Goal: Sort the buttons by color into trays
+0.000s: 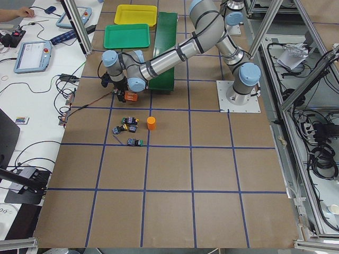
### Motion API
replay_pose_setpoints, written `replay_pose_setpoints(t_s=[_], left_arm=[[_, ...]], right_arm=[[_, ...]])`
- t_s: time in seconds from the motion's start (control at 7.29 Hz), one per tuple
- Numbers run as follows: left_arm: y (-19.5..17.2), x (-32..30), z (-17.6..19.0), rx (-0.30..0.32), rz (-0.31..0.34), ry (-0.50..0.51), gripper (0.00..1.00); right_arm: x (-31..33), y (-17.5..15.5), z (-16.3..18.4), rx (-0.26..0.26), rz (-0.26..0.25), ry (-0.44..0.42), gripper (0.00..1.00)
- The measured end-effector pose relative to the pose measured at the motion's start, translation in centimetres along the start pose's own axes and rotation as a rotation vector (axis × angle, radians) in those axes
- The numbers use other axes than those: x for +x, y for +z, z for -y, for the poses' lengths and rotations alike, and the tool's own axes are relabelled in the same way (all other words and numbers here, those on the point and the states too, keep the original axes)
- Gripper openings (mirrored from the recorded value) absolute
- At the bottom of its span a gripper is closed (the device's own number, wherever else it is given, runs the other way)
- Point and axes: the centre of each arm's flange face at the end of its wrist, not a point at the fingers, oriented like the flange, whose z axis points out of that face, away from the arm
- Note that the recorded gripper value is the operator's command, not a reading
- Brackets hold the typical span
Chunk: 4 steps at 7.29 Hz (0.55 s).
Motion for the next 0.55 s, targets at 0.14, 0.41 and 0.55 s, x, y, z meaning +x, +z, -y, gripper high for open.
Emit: replay_pose_setpoints(t_s=[0.14, 0.41, 0.55], left_arm=[[0.6, 0.1, -0.3, -0.012, -0.005, -0.003, 0.31], [0.4, 0.1, -0.5, -0.013, -0.005, -0.006, 0.04], [-0.3, 0.1, -0.6, -0.009, -0.004, -0.006, 0.0]], right_arm=[[0.0, 0.0, 0.0, -0.002, 0.0, 0.0, 1.0], [0.0, 0.0, 0.0, -0.004, 0.0, 0.0, 1.0], [0.0, 0.0, 0.0, -0.004, 0.0, 0.0, 1.0]])
